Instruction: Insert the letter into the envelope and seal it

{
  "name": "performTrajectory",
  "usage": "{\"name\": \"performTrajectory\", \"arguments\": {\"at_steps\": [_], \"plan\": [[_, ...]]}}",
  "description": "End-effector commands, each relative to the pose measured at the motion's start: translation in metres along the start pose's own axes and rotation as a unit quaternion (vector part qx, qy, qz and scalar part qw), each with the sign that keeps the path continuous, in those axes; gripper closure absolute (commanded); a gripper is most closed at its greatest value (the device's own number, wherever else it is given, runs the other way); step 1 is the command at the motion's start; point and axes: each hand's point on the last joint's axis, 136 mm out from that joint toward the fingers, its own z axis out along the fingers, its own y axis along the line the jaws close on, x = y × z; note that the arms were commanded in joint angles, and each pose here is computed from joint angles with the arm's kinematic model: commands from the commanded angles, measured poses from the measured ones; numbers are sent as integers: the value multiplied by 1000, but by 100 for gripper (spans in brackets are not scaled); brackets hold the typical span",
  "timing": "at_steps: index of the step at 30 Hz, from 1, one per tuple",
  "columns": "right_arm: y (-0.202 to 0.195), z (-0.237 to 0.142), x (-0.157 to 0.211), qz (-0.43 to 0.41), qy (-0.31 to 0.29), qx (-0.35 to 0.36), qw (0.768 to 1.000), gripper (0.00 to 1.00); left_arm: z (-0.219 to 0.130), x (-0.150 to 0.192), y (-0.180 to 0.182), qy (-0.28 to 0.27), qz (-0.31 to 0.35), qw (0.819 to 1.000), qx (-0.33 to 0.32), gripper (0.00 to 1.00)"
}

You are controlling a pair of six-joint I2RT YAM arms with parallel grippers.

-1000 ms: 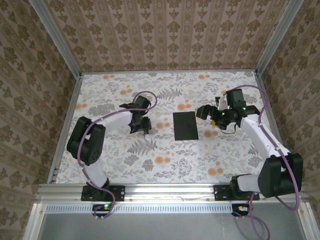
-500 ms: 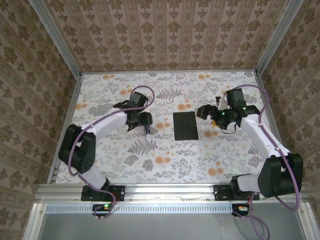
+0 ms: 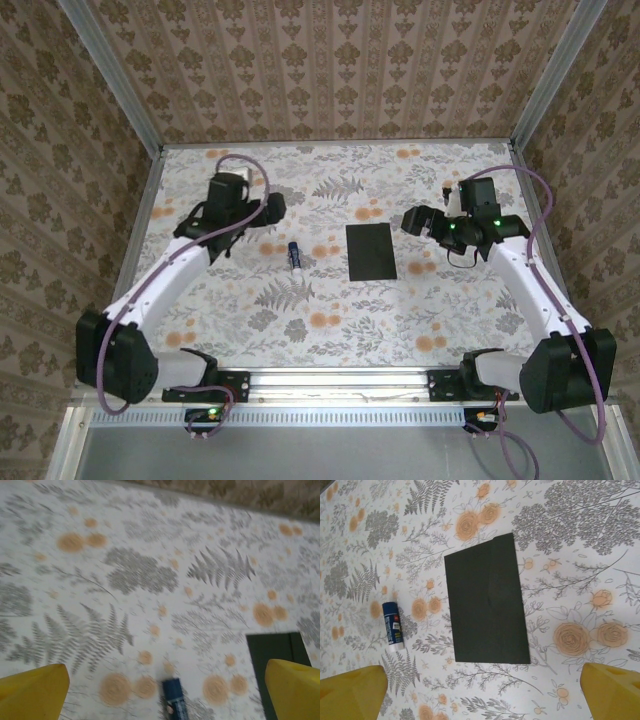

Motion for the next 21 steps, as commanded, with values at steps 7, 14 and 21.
{"name": "performTrajectory", "arguments": {"at_steps": [7, 14, 21], "plan": [[-10, -12, -33, -61, -81, 42, 994, 0, -25, -24, 55, -181, 134, 969, -98, 0], [-29, -23, -62, -85, -236, 73, 965, 0, -31, -12, 98, -218, 112, 958, -152, 0], [-61, -19, -69, -165, -298, 155, 927, 0, -20, 4, 116, -231, 150, 944, -181, 0]]}}
